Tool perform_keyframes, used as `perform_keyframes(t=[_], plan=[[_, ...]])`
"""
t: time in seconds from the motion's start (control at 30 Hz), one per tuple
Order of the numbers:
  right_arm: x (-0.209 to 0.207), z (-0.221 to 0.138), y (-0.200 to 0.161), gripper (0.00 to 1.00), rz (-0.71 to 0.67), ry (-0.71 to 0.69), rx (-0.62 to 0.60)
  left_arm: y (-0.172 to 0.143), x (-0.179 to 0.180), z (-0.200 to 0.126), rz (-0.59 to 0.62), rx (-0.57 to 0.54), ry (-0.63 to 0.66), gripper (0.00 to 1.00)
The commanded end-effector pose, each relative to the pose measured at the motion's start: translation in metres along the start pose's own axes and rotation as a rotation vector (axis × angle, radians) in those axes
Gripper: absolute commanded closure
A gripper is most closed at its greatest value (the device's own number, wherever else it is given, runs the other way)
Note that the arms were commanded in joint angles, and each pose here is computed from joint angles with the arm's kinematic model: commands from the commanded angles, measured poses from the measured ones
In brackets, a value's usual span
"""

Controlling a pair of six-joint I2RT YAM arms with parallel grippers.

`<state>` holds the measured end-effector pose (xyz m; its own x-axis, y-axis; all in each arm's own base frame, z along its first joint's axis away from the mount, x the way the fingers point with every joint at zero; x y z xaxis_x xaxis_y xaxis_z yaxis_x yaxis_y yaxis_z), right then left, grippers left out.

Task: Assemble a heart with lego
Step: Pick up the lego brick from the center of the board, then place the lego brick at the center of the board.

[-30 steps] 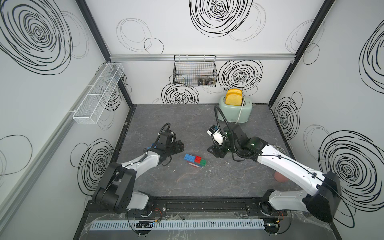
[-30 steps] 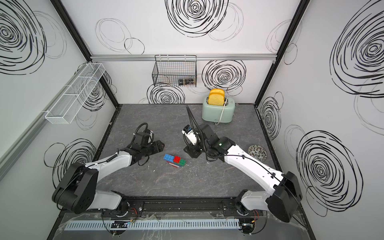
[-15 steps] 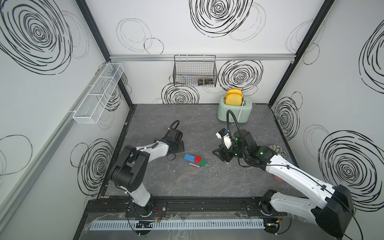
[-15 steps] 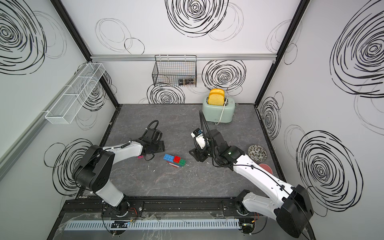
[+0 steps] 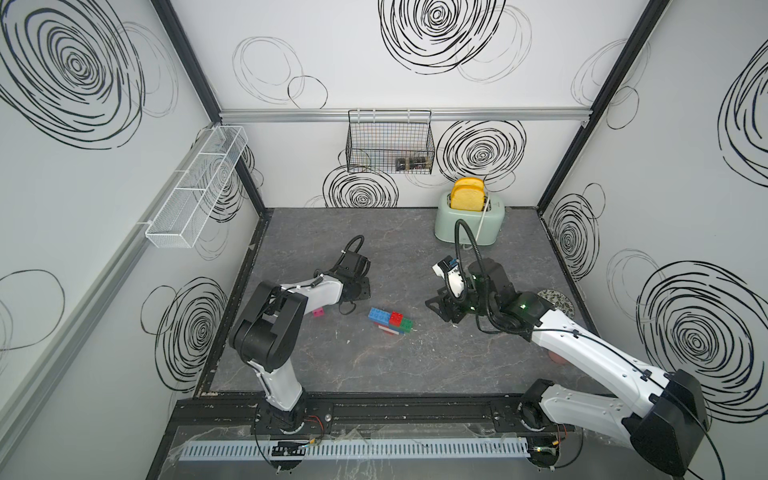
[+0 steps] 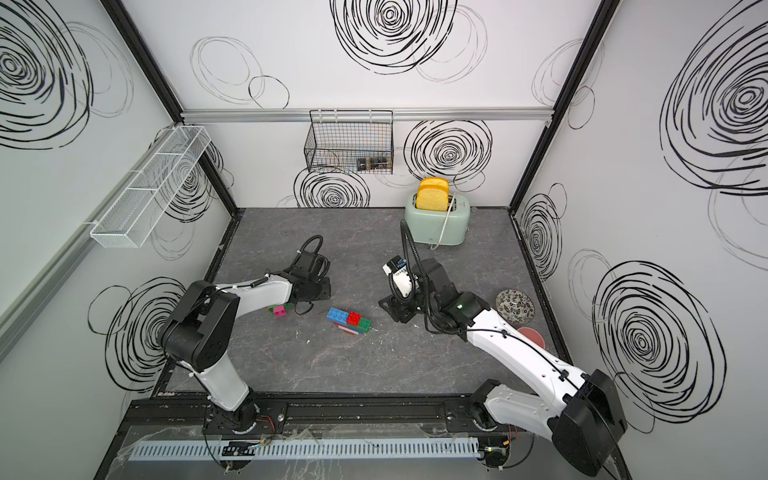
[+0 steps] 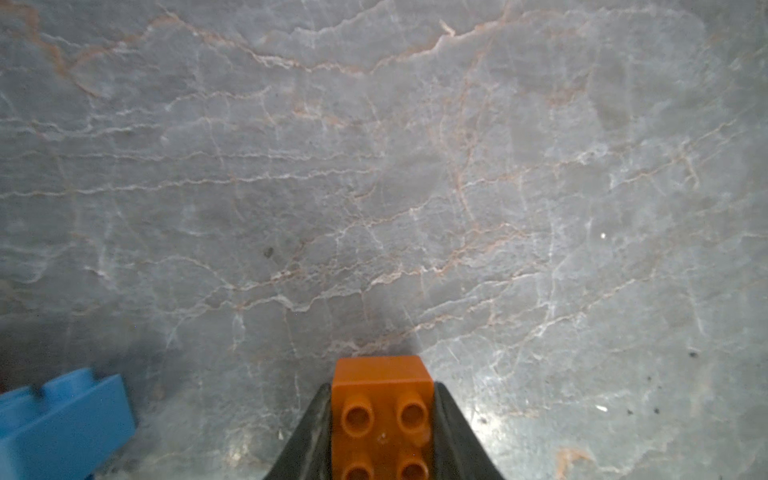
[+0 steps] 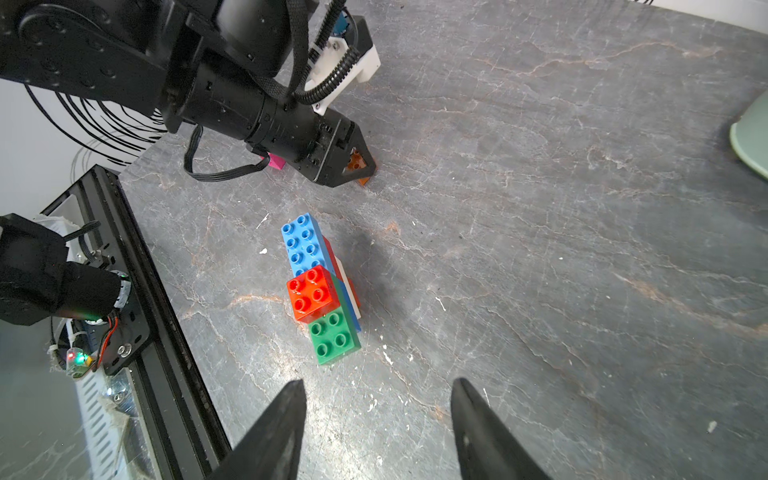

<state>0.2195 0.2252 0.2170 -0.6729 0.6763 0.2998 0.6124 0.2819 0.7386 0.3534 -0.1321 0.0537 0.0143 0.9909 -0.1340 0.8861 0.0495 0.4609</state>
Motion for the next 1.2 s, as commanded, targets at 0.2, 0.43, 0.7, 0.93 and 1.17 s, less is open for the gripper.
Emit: perform_keyframes(t=[0.2, 0.43, 0.7, 0.93, 1.17], plan=[[-0.009, 0.001, 0.002, 0.42, 0.043, -0.023, -0.018, 0.046, -0.016, -0.046, 0.075, -0.107, -0.033, 0.67], [-0.038, -0.015, 0.006, 0.42, 0.14, -0.106, -0.042, 0.061, -0.088, -0.094, 0.213, -0.158, -0.15, 0.67], [-0.116, -0.06, -0.001, 0.42, 0.415, -0.277, -0.14, 0.013, -0.195, -0.128, 0.385, -0.151, -0.334, 0.66], [-0.144, -0.077, -0.014, 0.41, 0.535, -0.355, -0.219, -0.043, -0.24, -0.112, 0.481, -0.056, -0.376, 0.66], [-0.145, -0.079, -0.018, 0.41, 0.561, -0.337, -0.233, -0.098, -0.271, -0.08, 0.611, 0.052, -0.352, 0.65]])
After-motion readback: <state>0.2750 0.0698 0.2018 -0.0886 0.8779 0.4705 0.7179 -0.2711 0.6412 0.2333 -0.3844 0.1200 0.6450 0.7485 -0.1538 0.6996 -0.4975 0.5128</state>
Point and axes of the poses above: each gripper's point midway between its finger pads, its own z axis out along the fingers, its own x axis along the line the jaws close on, y = z × x, the point moved 4 cm from there along -z, back along the fingers, and after that the axes turned 5 degrees about z, right-handed, at the moved point
